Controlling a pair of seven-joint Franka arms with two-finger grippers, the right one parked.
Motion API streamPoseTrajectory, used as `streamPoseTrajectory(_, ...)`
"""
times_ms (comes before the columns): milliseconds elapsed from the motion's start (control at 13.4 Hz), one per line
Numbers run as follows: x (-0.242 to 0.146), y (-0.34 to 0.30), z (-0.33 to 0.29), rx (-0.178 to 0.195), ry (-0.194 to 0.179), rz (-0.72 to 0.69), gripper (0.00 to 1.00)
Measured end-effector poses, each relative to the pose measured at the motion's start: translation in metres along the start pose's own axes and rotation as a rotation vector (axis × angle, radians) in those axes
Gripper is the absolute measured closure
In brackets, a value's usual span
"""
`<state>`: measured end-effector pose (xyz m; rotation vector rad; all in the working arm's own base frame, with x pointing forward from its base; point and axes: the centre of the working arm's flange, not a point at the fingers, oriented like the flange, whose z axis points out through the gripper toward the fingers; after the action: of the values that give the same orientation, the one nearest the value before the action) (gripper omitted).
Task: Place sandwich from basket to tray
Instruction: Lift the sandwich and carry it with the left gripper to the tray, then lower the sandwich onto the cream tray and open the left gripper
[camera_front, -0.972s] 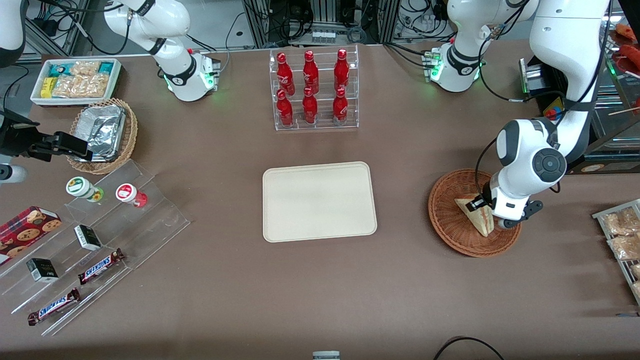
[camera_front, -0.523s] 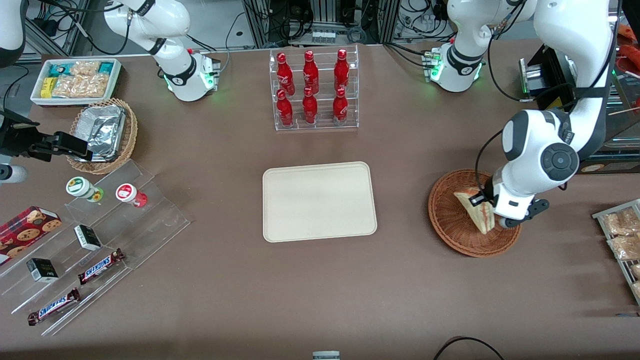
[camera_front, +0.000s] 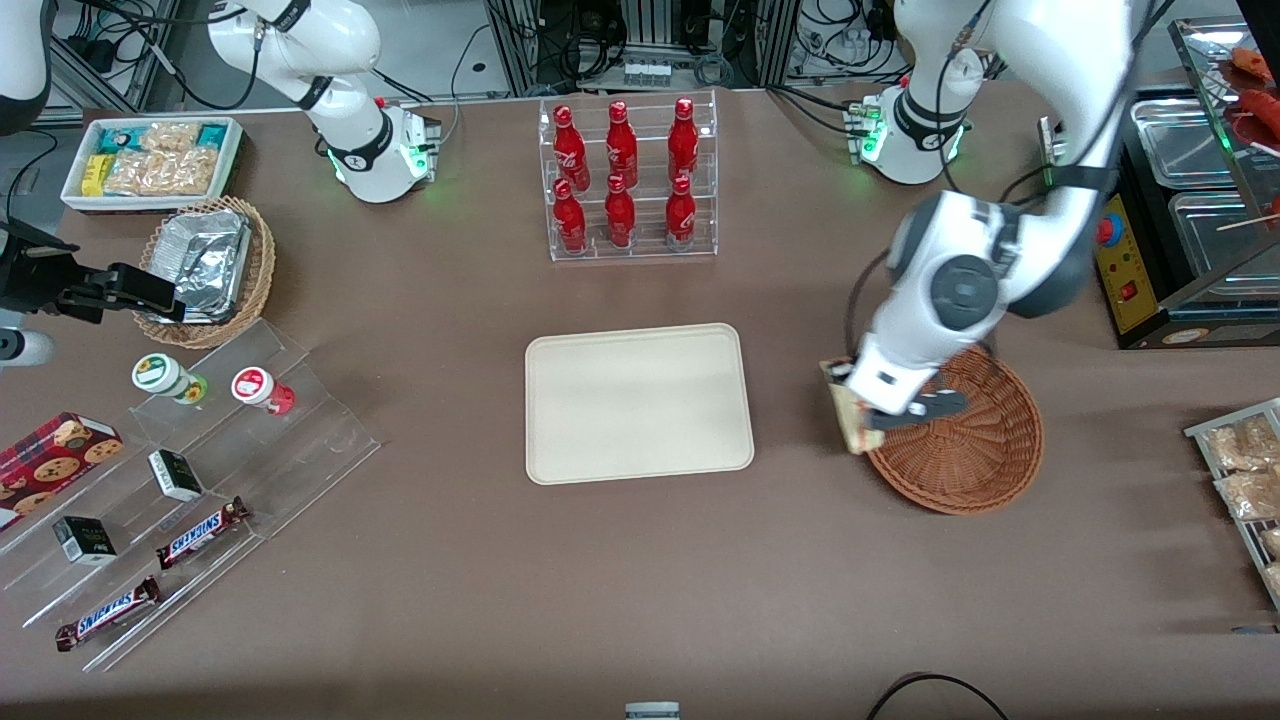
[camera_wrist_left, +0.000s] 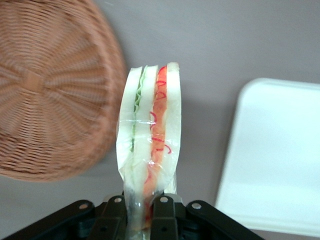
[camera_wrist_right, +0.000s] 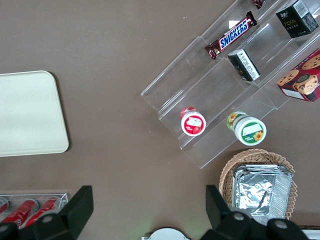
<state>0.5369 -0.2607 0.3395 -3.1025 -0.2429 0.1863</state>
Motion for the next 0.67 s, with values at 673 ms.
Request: streamPoseTrajectory(673,-0.066,0.221,0.062,-0.029,-0.006,0.024,0.84)
